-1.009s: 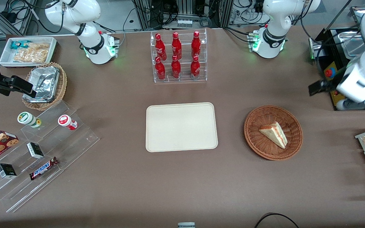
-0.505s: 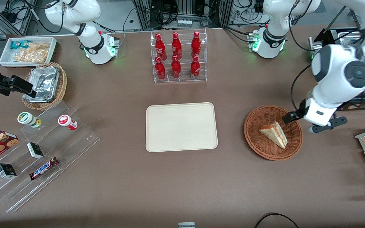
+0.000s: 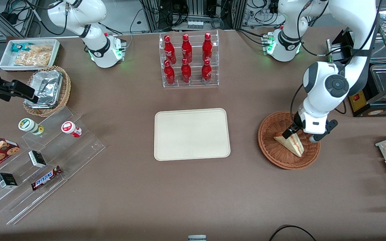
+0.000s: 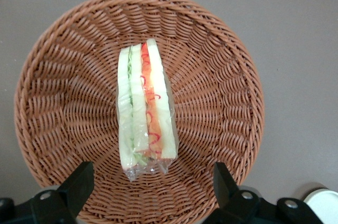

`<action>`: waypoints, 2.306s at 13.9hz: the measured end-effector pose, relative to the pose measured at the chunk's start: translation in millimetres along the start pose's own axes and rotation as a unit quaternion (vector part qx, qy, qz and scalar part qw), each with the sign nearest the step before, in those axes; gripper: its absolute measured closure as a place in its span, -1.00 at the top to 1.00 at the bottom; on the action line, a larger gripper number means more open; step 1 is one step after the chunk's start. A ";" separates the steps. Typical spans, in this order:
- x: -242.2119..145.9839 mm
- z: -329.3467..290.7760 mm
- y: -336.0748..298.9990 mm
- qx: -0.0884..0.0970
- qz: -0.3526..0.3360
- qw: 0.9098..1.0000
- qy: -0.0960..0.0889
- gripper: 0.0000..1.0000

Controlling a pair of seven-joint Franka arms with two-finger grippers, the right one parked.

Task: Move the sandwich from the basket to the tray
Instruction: 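Lower the left gripper onto the sandwich and close it, then lift the sandwich and carry it over the cream tray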

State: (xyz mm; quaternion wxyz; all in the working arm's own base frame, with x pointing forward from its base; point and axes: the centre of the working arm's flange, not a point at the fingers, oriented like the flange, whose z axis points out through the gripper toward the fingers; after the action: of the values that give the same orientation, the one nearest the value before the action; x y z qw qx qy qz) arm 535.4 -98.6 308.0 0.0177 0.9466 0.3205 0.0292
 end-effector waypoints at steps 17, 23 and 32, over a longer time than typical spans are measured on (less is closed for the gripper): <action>26.5 11.1 3.5 0.022 -0.021 0.999 -0.022 -0.49; -49.9 -137.7 110.3 0.075 0.086 0.992 -0.060 -0.63; -252.3 -44.3 274.4 0.039 0.267 0.961 -0.068 -0.70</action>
State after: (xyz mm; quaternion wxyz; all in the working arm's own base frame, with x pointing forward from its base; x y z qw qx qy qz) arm 498.7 -469.2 355.5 -0.0056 0.9975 0.0553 -0.0437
